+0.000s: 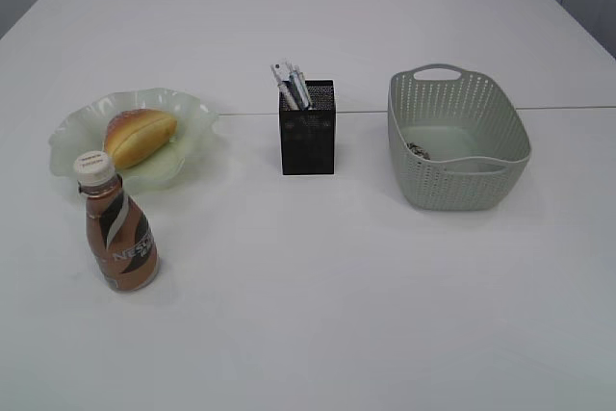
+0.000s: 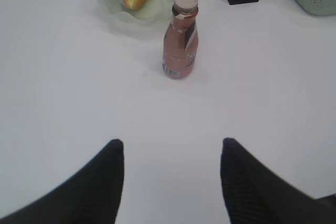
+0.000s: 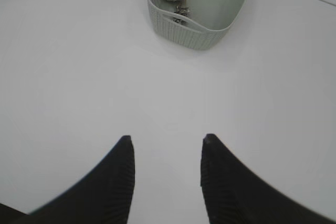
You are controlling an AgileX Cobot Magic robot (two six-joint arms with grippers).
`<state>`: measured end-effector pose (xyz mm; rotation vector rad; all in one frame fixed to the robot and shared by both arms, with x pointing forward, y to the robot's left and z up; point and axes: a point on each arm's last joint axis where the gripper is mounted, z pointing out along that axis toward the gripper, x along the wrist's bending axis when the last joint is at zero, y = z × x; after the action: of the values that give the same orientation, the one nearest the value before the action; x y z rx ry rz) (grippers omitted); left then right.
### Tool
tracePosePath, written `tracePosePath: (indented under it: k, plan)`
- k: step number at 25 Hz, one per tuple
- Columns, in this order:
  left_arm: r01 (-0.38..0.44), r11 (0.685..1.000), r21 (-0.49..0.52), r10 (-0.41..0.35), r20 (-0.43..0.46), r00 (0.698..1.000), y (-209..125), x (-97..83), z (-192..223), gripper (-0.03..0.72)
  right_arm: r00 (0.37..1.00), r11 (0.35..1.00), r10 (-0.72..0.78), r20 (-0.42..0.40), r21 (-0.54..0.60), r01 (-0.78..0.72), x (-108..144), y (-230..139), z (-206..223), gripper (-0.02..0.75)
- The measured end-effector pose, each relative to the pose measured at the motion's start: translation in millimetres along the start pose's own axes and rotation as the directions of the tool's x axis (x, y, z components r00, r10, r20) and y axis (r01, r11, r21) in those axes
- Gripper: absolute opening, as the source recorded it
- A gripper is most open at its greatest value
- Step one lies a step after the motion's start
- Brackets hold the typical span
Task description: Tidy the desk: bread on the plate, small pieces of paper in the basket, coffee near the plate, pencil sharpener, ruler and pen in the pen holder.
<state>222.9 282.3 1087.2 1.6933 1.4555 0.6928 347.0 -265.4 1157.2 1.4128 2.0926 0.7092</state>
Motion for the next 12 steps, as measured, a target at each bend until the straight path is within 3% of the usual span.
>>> tracePosePath:
  k: [6, 12]
  plan:
    - [-0.018, 0.998, -0.065, 0.018, -0.002, 1.0, -12, -3.1, -12, 0.433, 0.999, 0.99, 0.039, 0.001, -0.135, -0.039, -4, -45, -38, 0.308]
    - [-0.022, 0.997, -0.077, 0.022, -0.006, 1.0, -14, -3.3, -14, 0.433, 0.998, 0.98, 0.068, 0.0, -0.186, -0.067, -6, -86, -55, 0.308]
